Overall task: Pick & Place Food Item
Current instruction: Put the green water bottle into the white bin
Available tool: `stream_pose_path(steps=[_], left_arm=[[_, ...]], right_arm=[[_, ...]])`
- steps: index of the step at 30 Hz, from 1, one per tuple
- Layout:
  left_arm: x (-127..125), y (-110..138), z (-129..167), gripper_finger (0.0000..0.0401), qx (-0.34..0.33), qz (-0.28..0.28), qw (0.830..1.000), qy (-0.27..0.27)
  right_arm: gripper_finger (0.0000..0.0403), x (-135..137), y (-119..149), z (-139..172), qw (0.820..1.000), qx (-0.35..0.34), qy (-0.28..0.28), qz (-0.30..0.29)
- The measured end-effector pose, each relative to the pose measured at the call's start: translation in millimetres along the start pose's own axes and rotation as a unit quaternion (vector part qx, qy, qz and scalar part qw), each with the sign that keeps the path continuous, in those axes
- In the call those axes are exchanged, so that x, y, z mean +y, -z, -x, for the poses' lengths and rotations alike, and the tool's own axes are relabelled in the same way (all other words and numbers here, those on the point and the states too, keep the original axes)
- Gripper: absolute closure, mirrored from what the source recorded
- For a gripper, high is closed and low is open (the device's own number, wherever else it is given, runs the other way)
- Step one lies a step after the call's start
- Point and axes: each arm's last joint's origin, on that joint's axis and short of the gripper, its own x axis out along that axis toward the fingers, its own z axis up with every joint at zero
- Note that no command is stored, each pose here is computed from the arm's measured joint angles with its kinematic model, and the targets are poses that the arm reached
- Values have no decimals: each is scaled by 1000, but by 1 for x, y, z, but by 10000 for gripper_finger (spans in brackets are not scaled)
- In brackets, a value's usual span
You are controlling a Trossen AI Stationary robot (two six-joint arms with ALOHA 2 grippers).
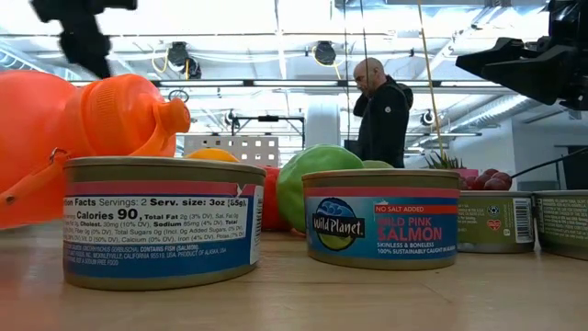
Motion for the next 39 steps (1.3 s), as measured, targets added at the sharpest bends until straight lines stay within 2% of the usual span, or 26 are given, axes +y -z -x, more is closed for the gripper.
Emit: stream_pose_path(steps=[5,10,14,17,21,25,29,35,39], left_arm=[[-9,13,-14,109,89,-25,995,-25],[-18,14,-36,127,132,-65,988,-57],[-23,7,-60,123,147,-48,985,-76],[-23,4,-78,103,172,-9,981,-85],[-21,4,-101,72,224,8,969,-103],[-22,4,-120,49,268,35,958,-94],[-23,3,-135,37,284,51,955,-74],[-25,5,-153,38,299,39,951,-72],[-23,11,-161,66,327,17,941,-87]], right_arm=[[87,0,0,0,1000,0,0,0],[87,0,0,0,1000,0,0,0],[87,0,0,0,1000,0,0,0],[87,0,0,0,1000,0,0,0],[87,0,0,0,1000,0,0,0],[87,0,0,0,1000,0,0,0],[87,0,0,0,1000,0,0,0],[87,0,0,0,1000,0,0,0],[87,0,0,0,1000,0,0,0]])
